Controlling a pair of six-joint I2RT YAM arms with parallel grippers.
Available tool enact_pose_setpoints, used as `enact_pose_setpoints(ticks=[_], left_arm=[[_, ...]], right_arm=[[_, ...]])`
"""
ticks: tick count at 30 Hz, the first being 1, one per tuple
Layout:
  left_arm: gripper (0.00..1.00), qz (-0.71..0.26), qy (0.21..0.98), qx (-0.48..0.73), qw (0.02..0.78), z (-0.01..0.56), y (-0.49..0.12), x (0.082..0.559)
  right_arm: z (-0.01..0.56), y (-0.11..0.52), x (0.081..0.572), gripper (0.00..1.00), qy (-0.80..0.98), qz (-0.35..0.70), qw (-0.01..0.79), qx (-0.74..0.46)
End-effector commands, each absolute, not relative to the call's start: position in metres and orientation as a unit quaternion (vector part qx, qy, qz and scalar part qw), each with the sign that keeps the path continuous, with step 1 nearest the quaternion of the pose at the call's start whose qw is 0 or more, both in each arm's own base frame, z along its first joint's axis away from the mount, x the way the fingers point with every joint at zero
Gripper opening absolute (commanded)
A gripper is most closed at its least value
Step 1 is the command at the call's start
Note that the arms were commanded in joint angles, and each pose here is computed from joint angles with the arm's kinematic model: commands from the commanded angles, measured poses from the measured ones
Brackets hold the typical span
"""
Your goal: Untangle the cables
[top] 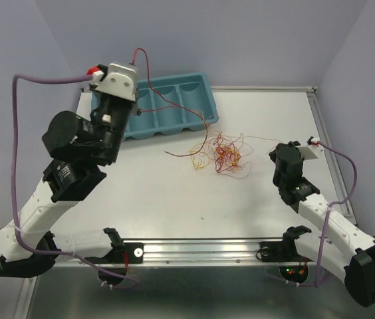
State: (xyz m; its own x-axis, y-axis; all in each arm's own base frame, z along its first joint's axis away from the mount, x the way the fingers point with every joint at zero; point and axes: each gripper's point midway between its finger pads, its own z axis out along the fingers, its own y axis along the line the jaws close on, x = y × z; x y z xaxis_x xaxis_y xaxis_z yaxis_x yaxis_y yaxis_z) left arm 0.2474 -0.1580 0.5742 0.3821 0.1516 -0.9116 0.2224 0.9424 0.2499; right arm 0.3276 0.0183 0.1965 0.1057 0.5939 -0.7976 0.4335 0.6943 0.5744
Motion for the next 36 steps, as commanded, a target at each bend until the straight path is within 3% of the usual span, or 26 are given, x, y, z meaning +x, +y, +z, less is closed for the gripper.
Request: enact_pose_setpoints(ticks=[1,8,22,28,32,34,35,36], left_arm=[[0.0,0.007,0.504,0.02,0.864,0.652,-0.09,0.231],[0.0,0.065,0.477,-0.084,0.872,0.7,-0.032,0.213],[0.0,0.126,0.459,-0.112,0.873,0.72,-0.011,0.208],[0.0,0.186,0.454,-0.115,0.864,0.717,-0.009,0.233],[0.0,0.166,0.445,-0.094,0.875,0.714,-0.017,0.237],[0.0,0.148,0.447,-0.067,0.88,0.707,-0.031,0.243],[0.0,0.13,0.446,-0.051,0.884,0.705,-0.036,0.242],[0.0,0.124,0.448,-0.042,0.884,0.701,-0.041,0.244]], right_arm=[[0.187,0.014,0.327,0.01,0.662,0.059,0.631,0.4],[0.181,0.014,0.328,0.01,0.664,0.058,0.626,0.406],[0.182,0.017,0.326,0.0,0.666,0.068,0.625,0.402],[0.194,0.052,0.335,0.01,0.709,0.126,0.617,0.317],[0.207,0.084,0.337,0.23,0.716,0.184,0.639,0.213],[0.214,0.095,0.334,0.43,0.71,0.208,0.647,0.183],[0.219,0.107,0.333,0.64,0.707,0.232,0.65,0.151],[0.223,0.114,0.332,0.69,0.705,0.246,0.651,0.133]])
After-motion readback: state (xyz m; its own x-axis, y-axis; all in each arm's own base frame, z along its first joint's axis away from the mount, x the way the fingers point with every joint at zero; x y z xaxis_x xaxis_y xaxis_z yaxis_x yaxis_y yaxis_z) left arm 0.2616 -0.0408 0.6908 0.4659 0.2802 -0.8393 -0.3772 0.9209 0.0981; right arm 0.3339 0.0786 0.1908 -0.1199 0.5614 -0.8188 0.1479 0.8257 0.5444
